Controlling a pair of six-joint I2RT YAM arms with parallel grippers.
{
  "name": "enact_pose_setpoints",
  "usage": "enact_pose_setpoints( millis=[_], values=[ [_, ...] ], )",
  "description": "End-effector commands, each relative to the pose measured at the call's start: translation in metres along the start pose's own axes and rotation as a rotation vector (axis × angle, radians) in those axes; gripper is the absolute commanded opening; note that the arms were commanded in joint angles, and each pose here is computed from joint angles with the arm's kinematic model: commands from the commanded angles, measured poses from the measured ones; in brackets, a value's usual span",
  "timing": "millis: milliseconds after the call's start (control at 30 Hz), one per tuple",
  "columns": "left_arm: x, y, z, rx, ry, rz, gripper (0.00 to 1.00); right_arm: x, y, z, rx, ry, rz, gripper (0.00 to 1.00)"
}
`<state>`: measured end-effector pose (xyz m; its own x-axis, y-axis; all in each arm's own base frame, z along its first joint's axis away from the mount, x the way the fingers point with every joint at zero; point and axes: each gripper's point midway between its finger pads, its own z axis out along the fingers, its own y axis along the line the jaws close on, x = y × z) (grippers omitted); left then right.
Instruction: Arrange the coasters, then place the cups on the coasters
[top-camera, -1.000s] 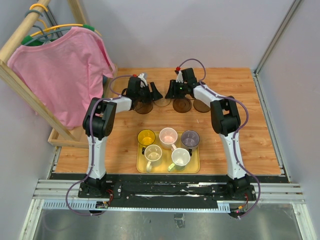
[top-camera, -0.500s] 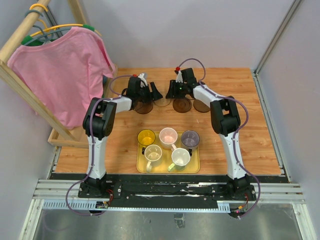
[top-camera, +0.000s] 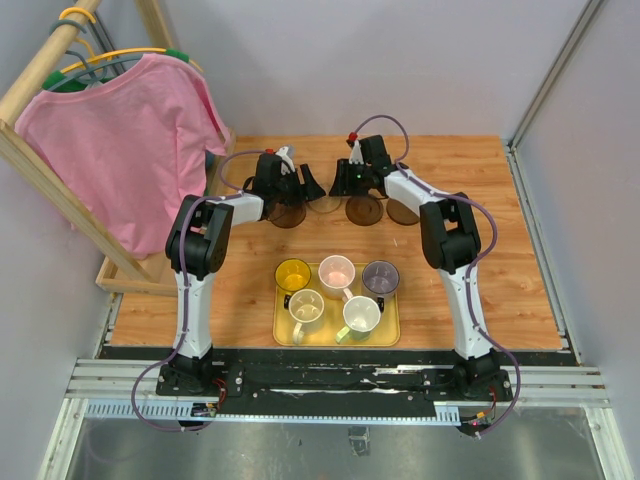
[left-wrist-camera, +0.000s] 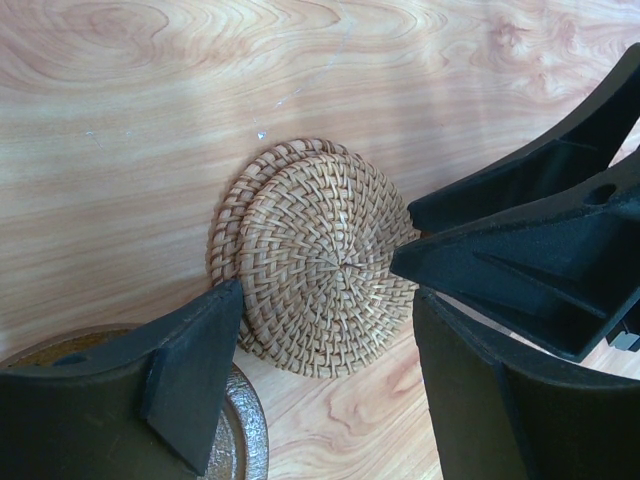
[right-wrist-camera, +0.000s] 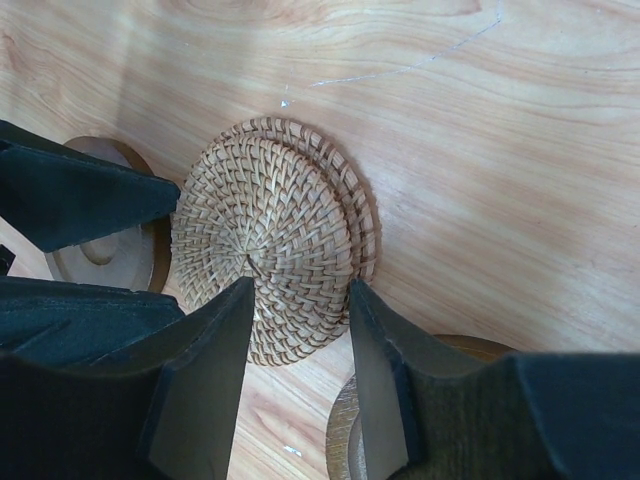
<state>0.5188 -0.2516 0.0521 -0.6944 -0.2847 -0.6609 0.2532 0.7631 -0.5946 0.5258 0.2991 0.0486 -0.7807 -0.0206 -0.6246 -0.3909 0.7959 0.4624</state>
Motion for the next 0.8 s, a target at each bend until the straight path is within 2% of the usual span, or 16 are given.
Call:
enact_pose_setpoints(
  millis=[0, 67, 100, 167, 200, 367, 567, 767],
  values=[
    [0.027, 0.019, 0.008, -0.04, 0.067, -0.022, 0.74, -0.013, 0.023, -0.011, -0.033, -0.029, -0.045, 0.43],
    [0.026, 0.019, 0.008, -0.04, 0.067, -0.022, 0.74, -0.012, 0.026, -0.011, -0.047, -0.028, -0.041, 0.39],
    [0.027, 0.018, 0.008, -0.04, 0.067, -0.022, 0.74, -0.012, 0.029, -0.011, -0.065, -0.027, -0.038, 0.33],
    [0.025, 0.018, 0.008, -0.039, 0.065, -0.023, 0.74, -0.012, 0.034, -0.011, -0.09, -0.028, -0.027, 0.14],
    [0.026, 0.019, 0.008, -0.04, 0.067, -0.024, 0.74, -0.012, 0.037, -0.012, -0.105, -0.029, -0.02, 0.08],
    [0.027, 0.018, 0.008, -0.04, 0.071, -0.022, 0.74, -0.01, 0.049, -0.011, -0.177, -0.027, 0.007, 0.06],
    [0.027, 0.017, 0.007, -0.035, 0.074, -0.021, 0.74, -0.007, 0.057, -0.01, -0.232, -0.025, 0.03, 0.14],
    [0.026, 0.013, 0.007, -0.017, 0.074, -0.035, 0.74, -0.005, 0.049, -0.012, -0.183, -0.024, 0.015, 0.2]
  ],
)
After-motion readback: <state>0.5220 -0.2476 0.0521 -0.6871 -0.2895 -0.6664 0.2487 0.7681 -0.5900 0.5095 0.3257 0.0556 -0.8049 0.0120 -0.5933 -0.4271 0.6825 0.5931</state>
